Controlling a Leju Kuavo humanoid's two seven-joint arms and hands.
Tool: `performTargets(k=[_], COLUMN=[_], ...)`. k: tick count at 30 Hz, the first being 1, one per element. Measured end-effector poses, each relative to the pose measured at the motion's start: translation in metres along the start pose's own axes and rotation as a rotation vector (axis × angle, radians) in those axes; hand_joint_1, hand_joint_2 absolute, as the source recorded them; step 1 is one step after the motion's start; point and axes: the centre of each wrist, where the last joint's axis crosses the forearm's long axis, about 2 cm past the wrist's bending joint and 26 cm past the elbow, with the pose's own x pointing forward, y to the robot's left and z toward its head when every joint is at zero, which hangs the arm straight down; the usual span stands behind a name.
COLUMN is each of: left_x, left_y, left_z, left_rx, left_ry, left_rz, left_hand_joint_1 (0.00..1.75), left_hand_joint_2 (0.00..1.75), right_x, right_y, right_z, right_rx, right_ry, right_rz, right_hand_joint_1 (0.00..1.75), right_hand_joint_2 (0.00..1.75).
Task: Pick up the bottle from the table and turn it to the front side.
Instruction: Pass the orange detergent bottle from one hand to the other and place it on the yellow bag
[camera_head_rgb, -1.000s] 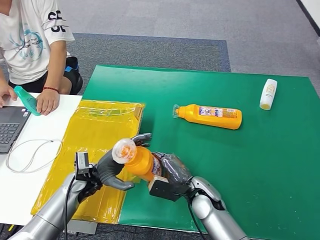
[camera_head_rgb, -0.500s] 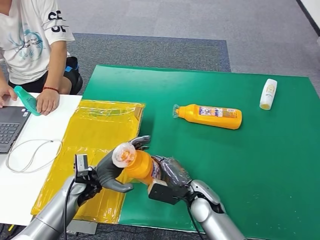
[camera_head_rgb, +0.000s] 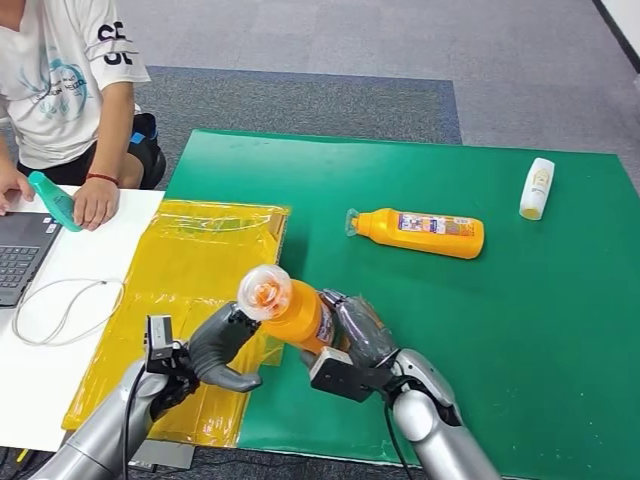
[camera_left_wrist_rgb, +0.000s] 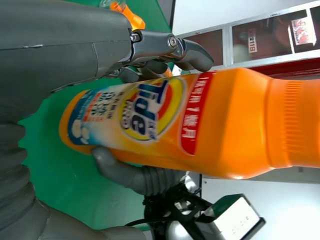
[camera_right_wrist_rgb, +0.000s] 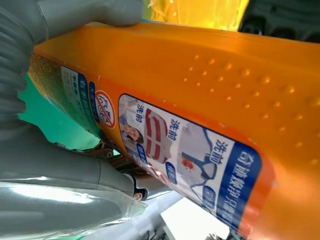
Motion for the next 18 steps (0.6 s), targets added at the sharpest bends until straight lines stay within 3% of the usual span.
performTargets(k=[18], left_x=[0.0011], left_y=[0.0040], left_z=[0.0066], left_rx=[0.019], left_ry=[0.018], left_rz=[-0.022], left_hand_joint_1=[0.00], left_hand_joint_2=[1.75], right_x=[0.0029], right_y=[0.0044], right_z=[0.0061], right_rx=[0.040], right_ry=[-0.026], right_rz=[0.063], right_hand_joint_1=[1.75], right_hand_joint_2=[1.75])
